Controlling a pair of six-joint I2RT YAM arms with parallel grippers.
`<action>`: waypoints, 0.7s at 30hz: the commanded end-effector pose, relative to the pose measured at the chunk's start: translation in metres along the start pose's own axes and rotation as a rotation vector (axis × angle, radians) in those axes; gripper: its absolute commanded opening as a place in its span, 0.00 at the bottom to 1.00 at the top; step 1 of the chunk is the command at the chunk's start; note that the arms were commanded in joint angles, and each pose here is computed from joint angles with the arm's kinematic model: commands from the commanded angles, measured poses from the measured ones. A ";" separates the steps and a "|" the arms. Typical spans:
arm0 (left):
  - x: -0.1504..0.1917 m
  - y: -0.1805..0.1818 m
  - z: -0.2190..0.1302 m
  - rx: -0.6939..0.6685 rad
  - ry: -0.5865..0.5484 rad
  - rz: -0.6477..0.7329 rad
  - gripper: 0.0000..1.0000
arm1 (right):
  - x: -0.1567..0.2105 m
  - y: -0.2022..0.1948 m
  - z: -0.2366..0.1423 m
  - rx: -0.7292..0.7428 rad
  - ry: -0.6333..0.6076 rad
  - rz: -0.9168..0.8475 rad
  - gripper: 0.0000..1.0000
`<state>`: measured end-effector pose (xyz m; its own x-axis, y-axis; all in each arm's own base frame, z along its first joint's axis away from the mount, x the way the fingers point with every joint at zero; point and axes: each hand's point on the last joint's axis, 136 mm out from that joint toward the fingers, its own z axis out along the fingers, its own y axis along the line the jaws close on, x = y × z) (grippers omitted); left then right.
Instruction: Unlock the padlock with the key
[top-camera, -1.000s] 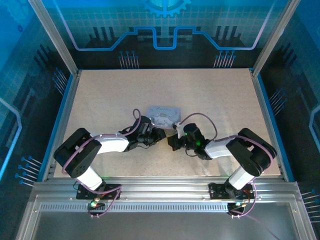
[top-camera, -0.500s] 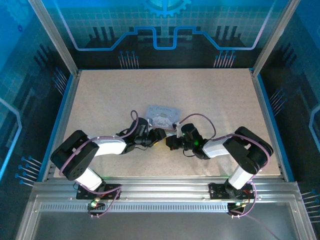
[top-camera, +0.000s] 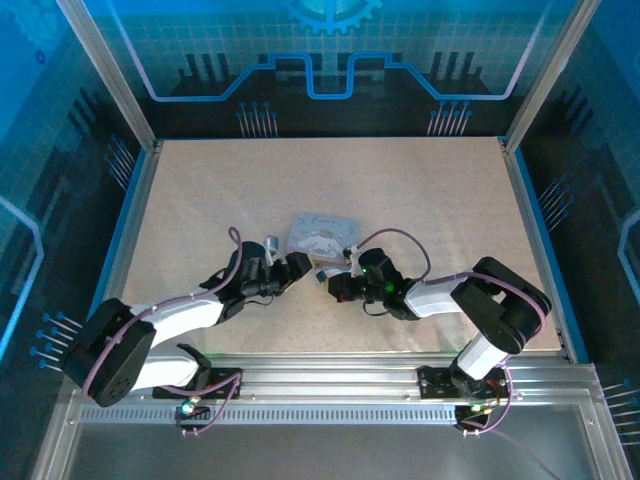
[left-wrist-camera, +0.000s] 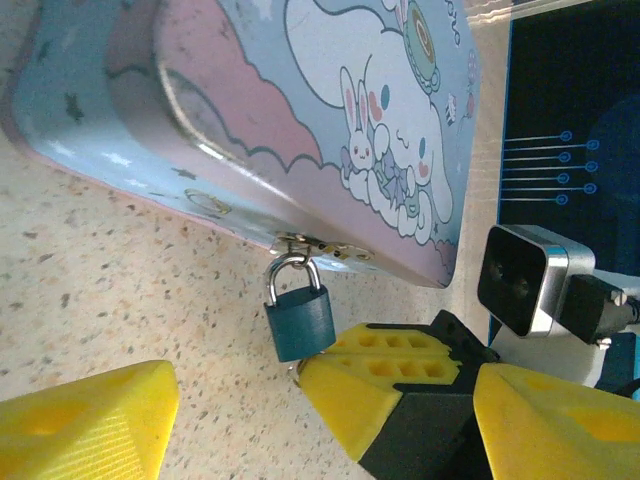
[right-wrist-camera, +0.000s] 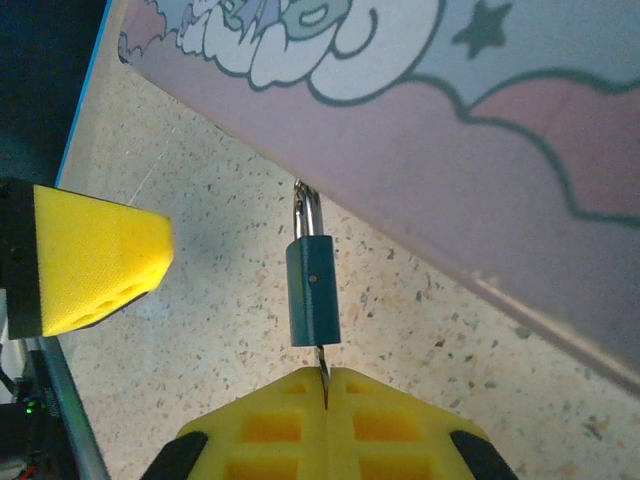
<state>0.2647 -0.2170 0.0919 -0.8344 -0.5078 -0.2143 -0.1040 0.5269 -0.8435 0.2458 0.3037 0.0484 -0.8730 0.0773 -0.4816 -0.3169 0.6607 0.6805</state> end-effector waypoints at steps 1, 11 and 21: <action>-0.004 -0.006 -0.008 0.032 -0.036 0.013 0.79 | -0.002 0.018 -0.003 -0.035 0.007 0.046 0.00; 0.007 0.006 -0.001 0.060 0.006 -0.110 0.76 | -0.003 0.028 -0.003 -0.050 0.049 0.138 0.00; 0.011 0.010 0.008 0.072 0.032 -0.145 0.71 | -0.003 0.031 -0.005 -0.038 0.071 0.195 0.00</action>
<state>0.2596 -0.2190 0.0775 -0.8224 -0.5604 -0.0981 -0.1861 0.4279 -0.8845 0.2404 0.3099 0.0554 -0.9372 0.1541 -0.3128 -0.1449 0.6437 0.7514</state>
